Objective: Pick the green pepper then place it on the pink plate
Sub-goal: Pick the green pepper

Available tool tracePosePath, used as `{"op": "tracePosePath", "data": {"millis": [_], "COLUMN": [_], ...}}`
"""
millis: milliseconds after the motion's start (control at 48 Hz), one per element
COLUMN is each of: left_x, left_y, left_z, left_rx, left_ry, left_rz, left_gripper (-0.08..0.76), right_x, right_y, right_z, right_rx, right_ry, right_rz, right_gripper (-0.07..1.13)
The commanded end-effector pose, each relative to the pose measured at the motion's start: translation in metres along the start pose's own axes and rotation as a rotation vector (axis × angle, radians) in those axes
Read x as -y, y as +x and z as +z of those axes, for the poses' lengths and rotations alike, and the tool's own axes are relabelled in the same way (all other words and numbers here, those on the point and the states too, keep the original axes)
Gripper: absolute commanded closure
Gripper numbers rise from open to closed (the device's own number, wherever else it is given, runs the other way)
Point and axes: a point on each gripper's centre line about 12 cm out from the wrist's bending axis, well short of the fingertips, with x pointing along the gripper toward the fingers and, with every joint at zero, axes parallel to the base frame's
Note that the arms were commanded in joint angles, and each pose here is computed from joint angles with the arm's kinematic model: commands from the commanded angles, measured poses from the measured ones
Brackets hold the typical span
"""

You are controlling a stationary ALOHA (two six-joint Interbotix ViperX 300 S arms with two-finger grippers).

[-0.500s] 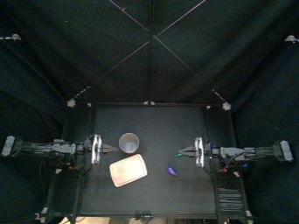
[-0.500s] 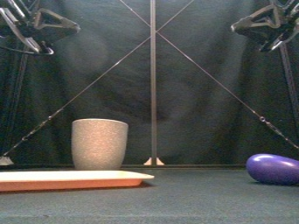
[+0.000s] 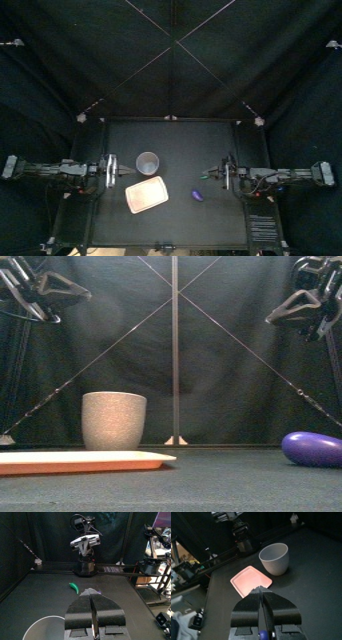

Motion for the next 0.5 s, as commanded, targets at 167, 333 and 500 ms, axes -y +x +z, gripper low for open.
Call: {"op": "tracePosePath", "data": {"millis": [167,333,500], "left_x": [-0.003,-0.003,-0.004], "left_y": [0.001,0.001,0.0], "left_z": [0.004,0.002,-0.007], "left_rx": [0.007,0.002,-0.019], "left_ry": [-0.007,-0.007,-0.007], "left_rz": [0.014,0.016,0.018], "left_gripper": [0.678,0.678,0.678], "right_x": [0.01,0.023,0.042], "right_y": [0.001,0.0,-0.002], "right_z": [0.005,-0.004,-0.03], "right_rx": [-0.007,-0.028,-0.129], "right_ry": [0.184,0.392,0.581], "right_rz": [-0.062,-0.127,-0.247], "right_gripper": [0.57,0.2,0.14]}}
